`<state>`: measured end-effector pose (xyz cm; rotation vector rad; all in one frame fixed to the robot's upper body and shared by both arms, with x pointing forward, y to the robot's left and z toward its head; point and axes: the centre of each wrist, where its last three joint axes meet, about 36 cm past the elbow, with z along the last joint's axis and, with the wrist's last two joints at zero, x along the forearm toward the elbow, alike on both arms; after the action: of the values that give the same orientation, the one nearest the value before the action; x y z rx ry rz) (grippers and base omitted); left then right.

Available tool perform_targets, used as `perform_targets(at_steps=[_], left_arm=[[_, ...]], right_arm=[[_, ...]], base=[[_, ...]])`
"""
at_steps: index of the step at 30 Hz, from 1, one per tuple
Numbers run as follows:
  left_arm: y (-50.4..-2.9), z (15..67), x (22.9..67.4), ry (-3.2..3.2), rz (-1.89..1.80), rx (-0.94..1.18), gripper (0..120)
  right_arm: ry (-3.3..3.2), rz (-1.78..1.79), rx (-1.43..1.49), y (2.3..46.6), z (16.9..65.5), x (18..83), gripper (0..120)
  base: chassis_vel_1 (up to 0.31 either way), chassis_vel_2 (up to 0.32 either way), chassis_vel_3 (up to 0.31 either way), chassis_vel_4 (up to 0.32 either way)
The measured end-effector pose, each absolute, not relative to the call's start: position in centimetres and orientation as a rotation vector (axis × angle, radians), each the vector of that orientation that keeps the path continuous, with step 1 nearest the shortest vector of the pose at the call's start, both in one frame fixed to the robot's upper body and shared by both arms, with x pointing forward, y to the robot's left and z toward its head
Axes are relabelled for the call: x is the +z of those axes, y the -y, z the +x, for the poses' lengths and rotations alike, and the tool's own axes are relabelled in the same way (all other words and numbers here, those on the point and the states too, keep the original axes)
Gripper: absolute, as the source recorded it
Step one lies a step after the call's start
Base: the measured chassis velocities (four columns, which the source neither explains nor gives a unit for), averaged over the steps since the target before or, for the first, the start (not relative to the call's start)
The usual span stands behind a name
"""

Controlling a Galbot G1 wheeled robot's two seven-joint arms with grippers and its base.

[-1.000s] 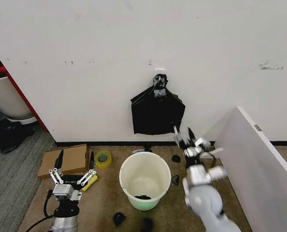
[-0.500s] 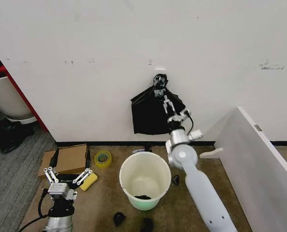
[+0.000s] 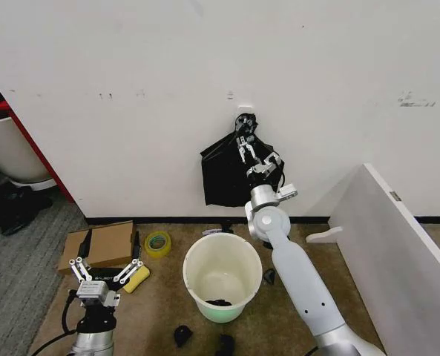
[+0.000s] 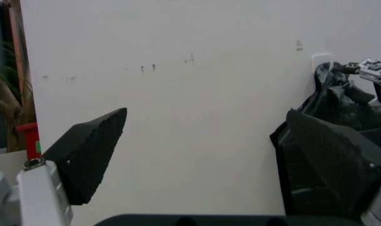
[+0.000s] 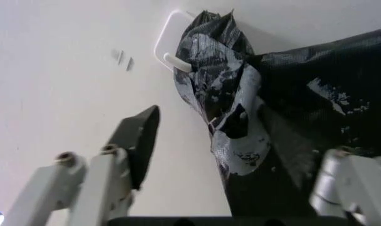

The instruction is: Place the garbage bag over the trash bin.

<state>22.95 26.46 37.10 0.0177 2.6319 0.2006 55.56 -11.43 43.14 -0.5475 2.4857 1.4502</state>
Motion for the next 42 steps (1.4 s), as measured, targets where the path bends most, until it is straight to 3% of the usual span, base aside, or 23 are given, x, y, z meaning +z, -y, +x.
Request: perform_targets(at_steps=[12,16,17,26,42], left_arm=[[-26.5,22.7,36.5,-2.632,0.006,0.207,100],[-26.5,22.7,36.4,-2.633,0.004,0.207,100],[-26.5,22.6,36.4,-2.633,0.003,0.207,100],[-26.5,22.6,36.1,-2.639,0.006,0.212,100],[-26.7,23.1,35.8,-2.639,0.005,0.204,100]], right_arm=[[-2.507,-0.529,1.412,11.2,56.2,42.5,14],[-2.503,-0.526,1.412,11.3,56.2,42.6,8],[-2.501,-0.525,1.412,11.3,56.1,42.6,1],[-2.517,-0.514,1.4,11.1,55.2,41.8,0],[-2.624,-0.503,1.368,11.4,44.2,37.1,0]], base=[[0.0,0.0,0.0,0.0],[0.0,0.0,0.0,0.0],[0.0,0.0,0.0,0.0],[0.0,0.0,0.0,0.0],[0.0,0.0,0.0,0.0]])
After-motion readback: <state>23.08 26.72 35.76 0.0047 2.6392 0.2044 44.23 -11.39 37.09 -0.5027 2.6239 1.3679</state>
